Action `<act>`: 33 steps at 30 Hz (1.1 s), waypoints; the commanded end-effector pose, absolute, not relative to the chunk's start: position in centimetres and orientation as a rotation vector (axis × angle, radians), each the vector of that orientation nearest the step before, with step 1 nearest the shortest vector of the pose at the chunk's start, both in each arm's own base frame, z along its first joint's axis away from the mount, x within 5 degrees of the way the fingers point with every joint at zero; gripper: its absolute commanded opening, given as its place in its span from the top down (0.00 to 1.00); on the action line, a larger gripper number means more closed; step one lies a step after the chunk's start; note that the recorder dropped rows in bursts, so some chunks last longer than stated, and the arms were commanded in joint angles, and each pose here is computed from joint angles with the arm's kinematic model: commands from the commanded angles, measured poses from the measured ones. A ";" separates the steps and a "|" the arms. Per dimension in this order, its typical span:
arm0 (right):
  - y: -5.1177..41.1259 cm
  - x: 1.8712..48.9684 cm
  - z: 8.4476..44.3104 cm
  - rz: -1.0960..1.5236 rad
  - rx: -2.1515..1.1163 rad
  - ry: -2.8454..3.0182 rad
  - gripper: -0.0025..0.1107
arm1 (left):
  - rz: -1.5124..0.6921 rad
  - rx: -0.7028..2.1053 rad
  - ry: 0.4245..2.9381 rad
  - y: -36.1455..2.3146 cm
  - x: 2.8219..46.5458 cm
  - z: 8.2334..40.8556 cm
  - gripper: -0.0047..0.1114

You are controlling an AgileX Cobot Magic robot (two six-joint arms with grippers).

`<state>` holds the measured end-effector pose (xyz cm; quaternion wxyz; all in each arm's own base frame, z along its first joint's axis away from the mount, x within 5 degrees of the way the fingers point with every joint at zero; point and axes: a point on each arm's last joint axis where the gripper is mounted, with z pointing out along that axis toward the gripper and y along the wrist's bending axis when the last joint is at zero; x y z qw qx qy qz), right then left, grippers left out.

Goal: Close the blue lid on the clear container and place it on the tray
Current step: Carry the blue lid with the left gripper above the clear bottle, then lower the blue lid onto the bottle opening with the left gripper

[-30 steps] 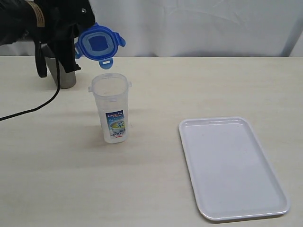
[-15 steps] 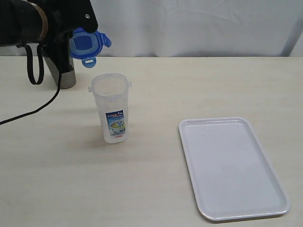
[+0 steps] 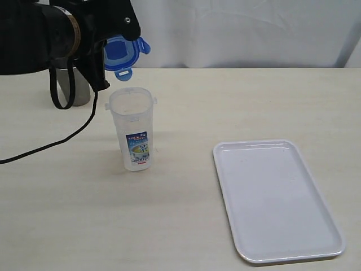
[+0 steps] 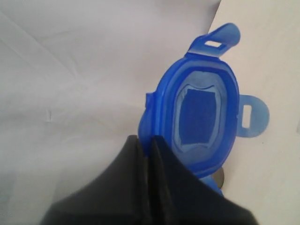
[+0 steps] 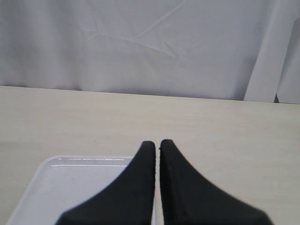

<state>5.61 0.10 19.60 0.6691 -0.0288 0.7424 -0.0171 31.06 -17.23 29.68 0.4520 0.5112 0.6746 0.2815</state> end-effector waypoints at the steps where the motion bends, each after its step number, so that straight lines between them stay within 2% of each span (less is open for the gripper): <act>1: 0.1 5.6 19.6 -0.050 -0.071 1.666 0.94 | 0.662 1.256 1.667 -17.4 30.8 29.7 0.96; 19: 0.1 5.6 19.6 -0.050 -0.071 1.666 0.94 | 0.647 1.272 1.666 -17.5 30.7 29.6 0.96; 33: 0.1 5.6 19.6 -0.050 -0.071 1.666 0.94 | 0.720 1.311 1.697 -18.0 29.6 28.7 0.96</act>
